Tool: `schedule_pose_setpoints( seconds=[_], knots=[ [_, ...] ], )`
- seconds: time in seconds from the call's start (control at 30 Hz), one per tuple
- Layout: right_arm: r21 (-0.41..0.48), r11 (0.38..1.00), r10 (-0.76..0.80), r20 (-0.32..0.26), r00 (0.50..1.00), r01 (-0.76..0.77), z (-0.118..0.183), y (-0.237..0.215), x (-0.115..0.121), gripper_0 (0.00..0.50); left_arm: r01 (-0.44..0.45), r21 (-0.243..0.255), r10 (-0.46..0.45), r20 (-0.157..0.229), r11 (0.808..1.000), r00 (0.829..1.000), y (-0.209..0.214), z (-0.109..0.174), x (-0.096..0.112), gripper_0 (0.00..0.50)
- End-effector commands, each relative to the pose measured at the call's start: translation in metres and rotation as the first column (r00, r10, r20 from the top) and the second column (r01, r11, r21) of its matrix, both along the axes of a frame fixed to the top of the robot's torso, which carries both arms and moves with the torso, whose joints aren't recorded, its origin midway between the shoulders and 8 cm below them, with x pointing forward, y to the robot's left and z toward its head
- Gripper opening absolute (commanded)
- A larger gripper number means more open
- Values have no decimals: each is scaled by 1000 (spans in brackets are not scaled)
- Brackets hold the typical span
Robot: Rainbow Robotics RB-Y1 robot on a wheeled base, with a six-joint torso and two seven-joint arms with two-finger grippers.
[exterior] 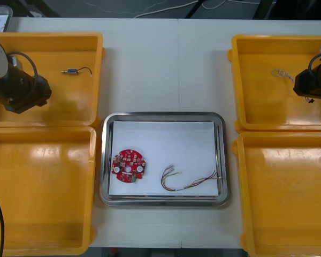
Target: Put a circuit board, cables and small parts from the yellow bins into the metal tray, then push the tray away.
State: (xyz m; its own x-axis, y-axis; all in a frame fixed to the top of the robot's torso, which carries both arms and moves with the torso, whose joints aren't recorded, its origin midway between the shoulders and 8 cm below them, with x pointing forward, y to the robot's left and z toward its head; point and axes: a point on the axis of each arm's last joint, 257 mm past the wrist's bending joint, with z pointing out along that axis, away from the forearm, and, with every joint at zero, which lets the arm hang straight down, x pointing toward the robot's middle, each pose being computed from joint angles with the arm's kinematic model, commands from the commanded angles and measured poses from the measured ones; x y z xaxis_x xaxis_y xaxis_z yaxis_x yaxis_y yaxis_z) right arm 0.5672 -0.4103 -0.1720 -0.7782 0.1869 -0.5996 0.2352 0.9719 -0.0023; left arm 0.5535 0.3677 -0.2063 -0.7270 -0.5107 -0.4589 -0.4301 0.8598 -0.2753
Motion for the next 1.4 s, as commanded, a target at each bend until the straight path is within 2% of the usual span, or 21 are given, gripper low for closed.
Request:
schedule_pose_setpoints(
  seconds=[0.03, 0.17, 0.33, 0.4, 0.53, 0.57, 0.6, 0.67, 0.73, 0.8, 0.87, 1.03, 1.27, 1.4],
  knots=[
    [17, 999, 31, 18, 999, -32, 27, 13, 2, 0, 48, 27, -48, 0, 998, 999, -7, 2, -14, 0],
    [28, 999, 35, -19, 999, -34, 20, 15, -6, 0, 48, 20, -48, -12, 999, 999, -9, 2, -19, 0],
    [45, 998, 38, -62, 997, -35, 14, 19, -15, 0, 51, 11, -51, -9, 999, 999, -13, 3, -18, 8],
    [48, 998, 37, -65, 997, -34, 14, 19, -16, 0, 53, 9, -53, -9, 999, 999, -13, 3, -18, 57],
    [54, 998, 39, -65, 997, -35, 13, 21, -16, 12, 52, 10, -51, -11, 999, 999, -13, 2, -19, 213],
    [52, 998, 39, -64, 997, -36, 13, 20, -16, 81, 52, 9, -52, -11, 999, 999, -14, 2, -19, 257],
    [49, 998, 42, -61, 997, -39, 15, 20, -15, 130, 52, 9, -52, -11, 999, 999, -14, 2, -19, 277],
    [49, 998, 45, -62, 997, -42, 14, 20, -15, 327, 51, 11, -51, -11, 999, 999, -13, 2, -19, 350],
    [49, 998, 48, -59, 997, -45, 15, 21, -14, 416, 51, 11, -51, -10, 999, 999, -13, 2, -18, 387],
    [46, 998, 51, -58, 997, -48, 16, 20, -14, 461, 51, 13, -51, -7, 999, 999, -13, 3, -18, 411],
    [35, 998, 55, -54, 997, -53, 17, 18, -13, 475, 52, 16, -52, -1, 999, 999, -13, 6, -17, 433],
    [20, 997, 70, -47, 996, -69, 24, 17, -8, 475, 36, 9, -36, 30, 999, 999, -9, 21, -11, 479],
    [15, 994, 109, -56, 992, -108, 22, 11, 8, 476, -7, -6, 7, 71, 1000, 997, -4, 43, -1, 500],
    [0, 989, 147, -65, 987, -147, 20, 8, 16, 476, -34, -23, 36, 77, 999, 996, -1, 51, 6, 500]
  ],
)
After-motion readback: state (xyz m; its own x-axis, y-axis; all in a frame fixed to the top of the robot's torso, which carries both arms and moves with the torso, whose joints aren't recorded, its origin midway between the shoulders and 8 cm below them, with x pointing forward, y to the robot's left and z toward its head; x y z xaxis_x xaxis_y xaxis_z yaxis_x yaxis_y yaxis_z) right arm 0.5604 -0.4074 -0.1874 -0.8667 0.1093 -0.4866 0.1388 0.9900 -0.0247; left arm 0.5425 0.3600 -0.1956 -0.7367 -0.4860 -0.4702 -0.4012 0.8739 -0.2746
